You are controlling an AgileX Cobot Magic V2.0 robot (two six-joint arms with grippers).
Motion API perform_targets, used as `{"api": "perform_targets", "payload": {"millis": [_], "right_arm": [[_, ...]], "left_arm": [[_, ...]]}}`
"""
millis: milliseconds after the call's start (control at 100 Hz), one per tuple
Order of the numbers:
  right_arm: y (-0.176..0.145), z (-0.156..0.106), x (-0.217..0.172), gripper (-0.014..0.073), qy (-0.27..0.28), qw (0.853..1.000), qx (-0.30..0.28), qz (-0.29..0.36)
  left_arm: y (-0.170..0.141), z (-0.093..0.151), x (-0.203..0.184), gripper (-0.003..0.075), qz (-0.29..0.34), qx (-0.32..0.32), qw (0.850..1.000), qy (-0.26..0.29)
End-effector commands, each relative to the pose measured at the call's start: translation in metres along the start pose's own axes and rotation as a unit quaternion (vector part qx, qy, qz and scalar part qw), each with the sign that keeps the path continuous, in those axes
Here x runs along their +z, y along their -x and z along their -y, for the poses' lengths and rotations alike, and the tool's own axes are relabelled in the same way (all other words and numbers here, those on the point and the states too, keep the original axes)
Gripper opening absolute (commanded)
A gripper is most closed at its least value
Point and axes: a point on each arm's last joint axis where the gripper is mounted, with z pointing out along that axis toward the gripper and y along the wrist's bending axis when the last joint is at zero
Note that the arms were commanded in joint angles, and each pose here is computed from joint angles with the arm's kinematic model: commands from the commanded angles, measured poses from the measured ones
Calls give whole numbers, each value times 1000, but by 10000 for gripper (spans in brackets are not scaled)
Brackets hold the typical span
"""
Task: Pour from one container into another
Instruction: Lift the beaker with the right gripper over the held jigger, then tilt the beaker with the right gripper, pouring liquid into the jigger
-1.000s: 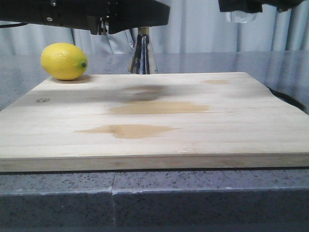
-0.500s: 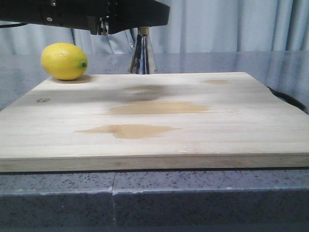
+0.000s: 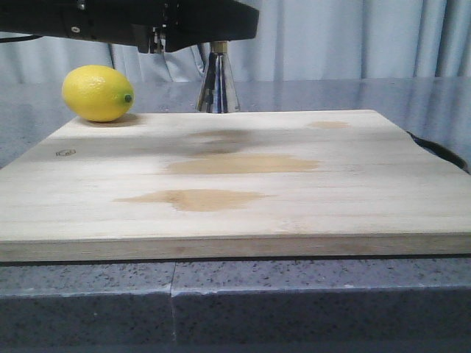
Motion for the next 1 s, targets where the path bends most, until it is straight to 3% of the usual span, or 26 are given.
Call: {"api": "perform_targets", "payload": {"millis": [0,350,510,990], "right_arm": [[14,7,-14,270,-19,998,-35,51],[14,5,12,270,-39,992,-115,26],[20,5,16,270,-50,989,-129,57],[30,-6,28,270,-93,961,-252,63]], "left_arm": [[34,9,-2,218,77,18,997,-24],[32,8,-1,218,75,16,997,-22],[32,8,-1,218,75,16,997,-22],[32,8,-1,218,75,16,997,-22]]}}
